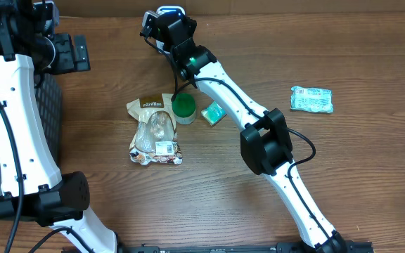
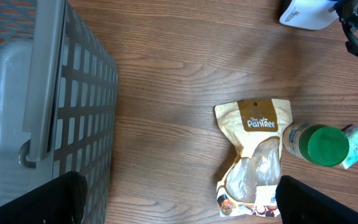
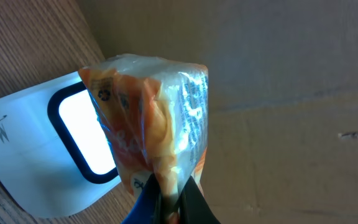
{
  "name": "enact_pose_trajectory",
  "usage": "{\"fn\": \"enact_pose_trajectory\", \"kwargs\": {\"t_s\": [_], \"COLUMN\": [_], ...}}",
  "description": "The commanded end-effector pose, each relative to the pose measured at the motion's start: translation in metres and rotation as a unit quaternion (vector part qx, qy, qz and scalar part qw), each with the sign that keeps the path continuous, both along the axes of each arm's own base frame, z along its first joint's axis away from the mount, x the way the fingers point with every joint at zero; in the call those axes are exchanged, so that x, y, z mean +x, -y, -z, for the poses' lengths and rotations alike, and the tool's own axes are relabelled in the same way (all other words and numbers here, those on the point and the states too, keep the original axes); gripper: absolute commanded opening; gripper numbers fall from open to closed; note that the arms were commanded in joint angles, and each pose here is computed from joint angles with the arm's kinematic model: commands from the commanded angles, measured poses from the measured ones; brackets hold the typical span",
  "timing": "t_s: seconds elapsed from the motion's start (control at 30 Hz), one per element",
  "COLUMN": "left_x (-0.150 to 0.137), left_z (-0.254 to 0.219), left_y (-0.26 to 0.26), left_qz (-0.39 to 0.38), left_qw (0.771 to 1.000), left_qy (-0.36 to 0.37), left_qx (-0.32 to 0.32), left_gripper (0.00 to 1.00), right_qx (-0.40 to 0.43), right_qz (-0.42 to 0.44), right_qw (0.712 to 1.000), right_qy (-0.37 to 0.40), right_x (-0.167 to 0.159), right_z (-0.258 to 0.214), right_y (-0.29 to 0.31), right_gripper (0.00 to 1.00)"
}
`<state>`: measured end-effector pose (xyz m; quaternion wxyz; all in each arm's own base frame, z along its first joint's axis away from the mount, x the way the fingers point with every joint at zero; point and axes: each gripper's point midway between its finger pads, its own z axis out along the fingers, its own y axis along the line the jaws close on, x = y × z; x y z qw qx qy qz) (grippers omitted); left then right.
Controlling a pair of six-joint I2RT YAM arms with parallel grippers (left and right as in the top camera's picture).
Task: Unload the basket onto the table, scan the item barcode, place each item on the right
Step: 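Hold the orange packet up in front of the scanner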
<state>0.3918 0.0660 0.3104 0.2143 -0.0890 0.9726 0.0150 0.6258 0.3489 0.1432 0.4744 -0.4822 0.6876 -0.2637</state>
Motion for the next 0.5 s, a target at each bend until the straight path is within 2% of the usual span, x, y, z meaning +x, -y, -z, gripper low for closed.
{"fn": "enact_pose_trajectory", "kwargs": {"t_s": [0.0, 0.13, 0.27, 0.47], "left_x": [0.0, 0.0, 0.0, 0.0], "left_z": [0.001, 0.001, 0.001, 0.001], "left_y": [-0.002, -0.002, -0.002, -0.002], "left_qz": [0.006, 0.006, 0.006, 0.006], "left_qw": [1.0, 1.0, 1.0, 1.0], "left_qy": [-0.002, -0.002, -0.002, -0.002], "left_qx": [0.007, 0.007, 0.007, 0.007], "left_gripper": [1.0, 1.0, 1.0, 1.0], "right_qx": [0.003, 0.02, 0.111, 0.251], "right_qz": [-0.003, 0.013, 0.046, 0.09], "right_qw": [1.0, 1.0, 0.992, 0.964], "right_qy": [0.008, 0.017, 0.022, 0.014], "right_x": [0.002, 0.004, 0.003, -0.012], "right_z": [-0.003, -0.01, -0.033, -0.097], "right_y": [-0.001, 0.002, 0.002, 0.014], "right_gripper": [0.04, 0.04, 0.04, 0.04]}}
